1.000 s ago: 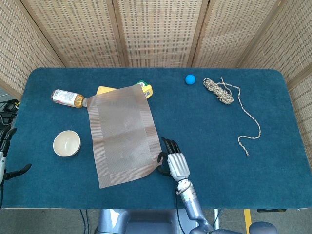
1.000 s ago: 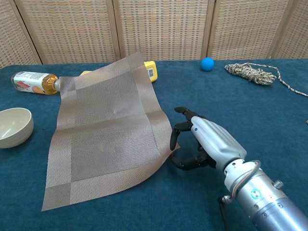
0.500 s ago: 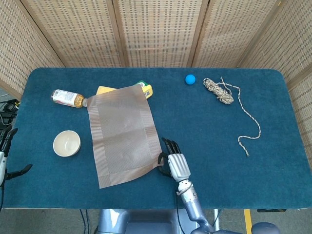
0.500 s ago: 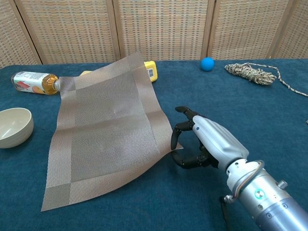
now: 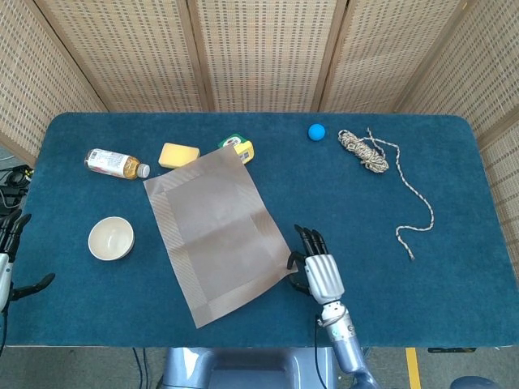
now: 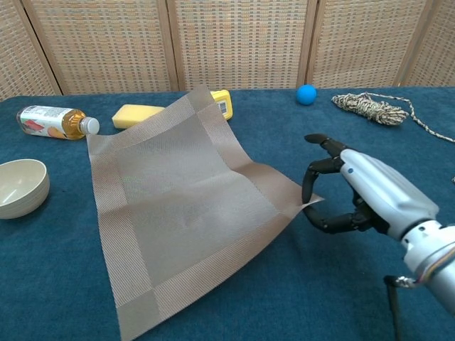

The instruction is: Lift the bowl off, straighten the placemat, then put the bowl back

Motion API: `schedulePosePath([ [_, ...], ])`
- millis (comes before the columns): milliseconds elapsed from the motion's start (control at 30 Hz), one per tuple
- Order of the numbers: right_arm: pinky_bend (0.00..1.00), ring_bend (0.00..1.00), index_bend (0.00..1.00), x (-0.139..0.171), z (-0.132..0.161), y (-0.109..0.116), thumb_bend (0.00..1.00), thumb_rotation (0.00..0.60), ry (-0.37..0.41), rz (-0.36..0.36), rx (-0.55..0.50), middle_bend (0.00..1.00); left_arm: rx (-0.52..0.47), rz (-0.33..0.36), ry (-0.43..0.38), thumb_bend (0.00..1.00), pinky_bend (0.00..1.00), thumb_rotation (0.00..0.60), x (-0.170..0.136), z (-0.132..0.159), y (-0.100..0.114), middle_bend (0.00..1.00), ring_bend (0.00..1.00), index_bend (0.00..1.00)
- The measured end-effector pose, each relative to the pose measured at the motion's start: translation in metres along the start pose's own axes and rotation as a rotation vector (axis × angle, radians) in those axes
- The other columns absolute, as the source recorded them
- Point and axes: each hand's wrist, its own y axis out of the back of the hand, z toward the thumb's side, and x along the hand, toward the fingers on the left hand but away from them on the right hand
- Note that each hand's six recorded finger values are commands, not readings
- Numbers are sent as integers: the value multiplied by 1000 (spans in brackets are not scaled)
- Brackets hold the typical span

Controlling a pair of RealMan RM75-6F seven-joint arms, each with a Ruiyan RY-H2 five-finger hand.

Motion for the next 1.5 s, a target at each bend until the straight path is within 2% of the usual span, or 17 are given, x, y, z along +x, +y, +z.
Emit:
schedulePosePath([
  [400,0,0,668,29,-45,65,642,600,-8,-60,129,122,11,9,-15,116,0,600,-4,6,1,0,0,0],
  [800,0,0,679,27,-110,102,640,600,-107,-32,294,144,12,7,2,116,0,600,-2,1,1,0,0,0],
  [1000,0,0,682,19,-135,120,638,600,-155,-30,345,146,13,11,6,116,0,600,-2,1,2,0,0,0],
  [1267,0,0,673,-3,-154,144,633,600,-177,-28,425,149,14,5,8,116,0,600,-1,0,1,0,0,0],
  [1500,0,0,656,-22,-145,151,617,600,-125,-26,539,147,19,1,9,115,0,600,0,0,-1,0,0,0],
])
